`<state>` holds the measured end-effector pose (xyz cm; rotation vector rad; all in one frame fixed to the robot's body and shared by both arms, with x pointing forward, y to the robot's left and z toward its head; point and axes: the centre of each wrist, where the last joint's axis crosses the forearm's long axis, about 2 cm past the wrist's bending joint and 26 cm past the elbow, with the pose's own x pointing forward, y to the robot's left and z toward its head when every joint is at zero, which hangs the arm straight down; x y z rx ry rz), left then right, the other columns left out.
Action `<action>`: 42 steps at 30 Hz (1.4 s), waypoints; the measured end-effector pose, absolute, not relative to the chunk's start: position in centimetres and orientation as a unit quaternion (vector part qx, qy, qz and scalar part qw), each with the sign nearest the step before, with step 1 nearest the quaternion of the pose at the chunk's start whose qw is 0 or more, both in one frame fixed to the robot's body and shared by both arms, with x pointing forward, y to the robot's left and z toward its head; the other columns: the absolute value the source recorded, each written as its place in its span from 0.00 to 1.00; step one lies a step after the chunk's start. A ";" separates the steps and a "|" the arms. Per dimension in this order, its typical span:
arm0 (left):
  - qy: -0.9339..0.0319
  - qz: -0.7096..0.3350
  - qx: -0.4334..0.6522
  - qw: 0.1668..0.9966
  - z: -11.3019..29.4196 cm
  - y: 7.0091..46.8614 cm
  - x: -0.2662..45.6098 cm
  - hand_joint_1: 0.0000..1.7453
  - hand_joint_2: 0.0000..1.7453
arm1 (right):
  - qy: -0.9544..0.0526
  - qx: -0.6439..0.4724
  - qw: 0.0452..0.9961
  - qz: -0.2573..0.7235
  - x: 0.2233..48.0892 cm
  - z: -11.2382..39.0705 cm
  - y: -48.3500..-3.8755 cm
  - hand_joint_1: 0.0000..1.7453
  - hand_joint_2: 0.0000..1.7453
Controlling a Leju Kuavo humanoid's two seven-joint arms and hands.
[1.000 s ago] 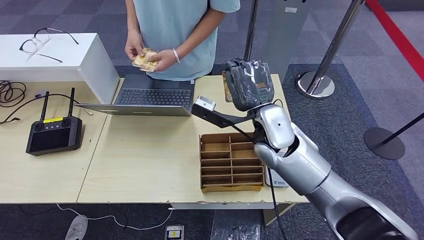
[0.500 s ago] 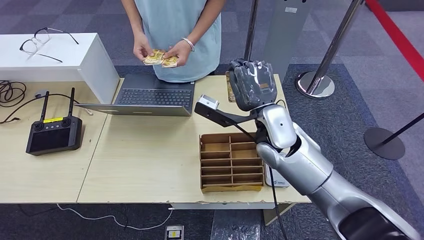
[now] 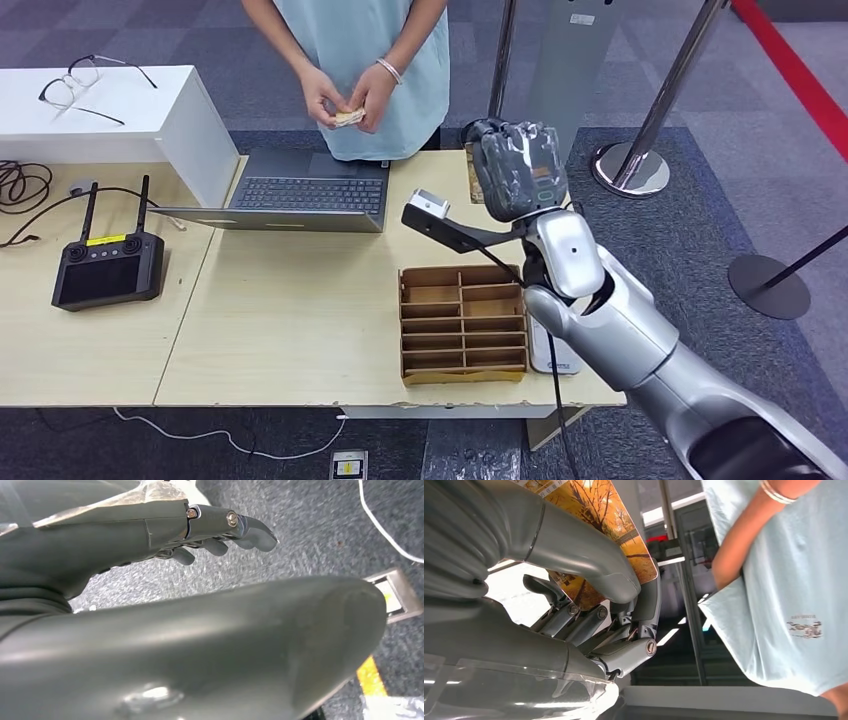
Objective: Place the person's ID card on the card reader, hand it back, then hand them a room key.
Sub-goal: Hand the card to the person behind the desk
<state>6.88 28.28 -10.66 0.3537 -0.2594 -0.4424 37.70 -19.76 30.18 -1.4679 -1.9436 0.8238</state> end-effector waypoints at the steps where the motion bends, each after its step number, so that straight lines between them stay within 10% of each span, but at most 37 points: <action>1: -0.125 -0.218 0.171 0.953 -10.7 28.1 6.8 0.00 0.00 | -0.724 -0.550 0.282 0.308 37.7 30.2 -19.9 1.00 1.00; 31: -0.113 -0.219 0.168 0.954 -10.7 27.4 6.8 0.00 0.00 | -0.727 -0.540 0.290 0.310 37.0 28.7 -20.6 0.99 1.00; 36: -0.102 -0.223 0.167 0.955 -10.7 27.6 6.8 0.00 0.00 | -0.727 -0.541 0.298 0.300 36.7 27.9 -20.8 0.10 1.00; 42: -0.099 -0.226 0.174 0.953 -10.7 28.2 6.8 0.00 0.00 | -0.730 -0.541 0.304 0.285 36.2 26.8 -21.1 0.00 1.00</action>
